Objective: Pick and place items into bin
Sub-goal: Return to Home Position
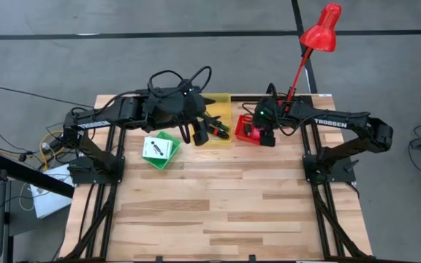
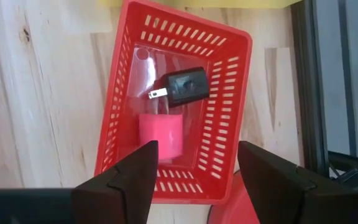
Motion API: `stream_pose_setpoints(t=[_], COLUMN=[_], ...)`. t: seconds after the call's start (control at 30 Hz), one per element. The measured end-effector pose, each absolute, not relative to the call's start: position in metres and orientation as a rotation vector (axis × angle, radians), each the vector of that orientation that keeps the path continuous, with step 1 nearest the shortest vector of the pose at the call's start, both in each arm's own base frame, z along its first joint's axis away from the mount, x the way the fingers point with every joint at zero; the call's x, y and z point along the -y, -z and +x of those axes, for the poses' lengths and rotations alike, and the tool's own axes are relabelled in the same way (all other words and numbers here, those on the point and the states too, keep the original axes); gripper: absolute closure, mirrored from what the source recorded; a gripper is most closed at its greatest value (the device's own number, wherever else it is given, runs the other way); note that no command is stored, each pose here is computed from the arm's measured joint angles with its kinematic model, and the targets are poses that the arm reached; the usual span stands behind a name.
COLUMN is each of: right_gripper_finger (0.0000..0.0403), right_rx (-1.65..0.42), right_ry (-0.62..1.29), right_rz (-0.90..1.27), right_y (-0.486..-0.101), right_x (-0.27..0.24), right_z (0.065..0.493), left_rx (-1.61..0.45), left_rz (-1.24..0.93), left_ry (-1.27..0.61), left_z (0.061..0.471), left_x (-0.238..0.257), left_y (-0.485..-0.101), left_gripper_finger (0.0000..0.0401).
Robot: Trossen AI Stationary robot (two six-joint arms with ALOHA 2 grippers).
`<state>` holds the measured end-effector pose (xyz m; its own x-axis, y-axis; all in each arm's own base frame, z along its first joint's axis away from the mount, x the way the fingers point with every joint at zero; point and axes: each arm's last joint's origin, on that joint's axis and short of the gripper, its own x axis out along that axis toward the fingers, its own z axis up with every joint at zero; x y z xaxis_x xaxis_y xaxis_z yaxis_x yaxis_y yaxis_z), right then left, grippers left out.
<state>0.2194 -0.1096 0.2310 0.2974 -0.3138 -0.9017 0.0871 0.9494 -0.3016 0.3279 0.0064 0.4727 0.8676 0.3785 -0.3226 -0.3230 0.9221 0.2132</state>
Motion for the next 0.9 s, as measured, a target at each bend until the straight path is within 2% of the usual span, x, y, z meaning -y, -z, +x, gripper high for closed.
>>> stream_pose_setpoints(t=[0.3, 0.47, 0.57, 0.67, 0.77, 0.9], right_gripper_finger=[0.0188, 0.0187, 0.0187, 0.0187, 0.0187, 0.0187], right_rx=[-1.233, -1.172, -1.082, -0.93, -0.808, -0.713], right_ry=[0.309, 0.389, 0.287, 0.083, -0.093, -0.167], right_rz=[-0.157, -0.02, 0.016, 0.065, 0.106, 0.105], right_y=[-0.231, -0.234, -0.237, -0.248, -0.259, -0.275], right_x=[0.11, 0.104, 0.097, 0.09, 0.084, 0.078], right_z=[0.219, 0.225, 0.233, 0.239, 0.239, 0.232], left_rx=[-0.547, -0.528, -0.471, -0.373, -0.261, -0.13], left_rz=[0.144, 0.191, 0.157, 0.108, 0.094, 0.096], left_ry=[-0.367, -0.293, -0.205, -0.097, -0.072, -0.114], left_z=[0.32, 0.32, 0.312, 0.292, 0.255, 0.198], left_x=[-0.007, -0.005, -0.005, -0.008, -0.013, -0.013], left_y=[-0.456, -0.46, -0.47, -0.491, -0.516, -0.54], left_gripper_finger=[0.0179, 0.0179, 0.0179, 0.018, 0.018, 0.018])
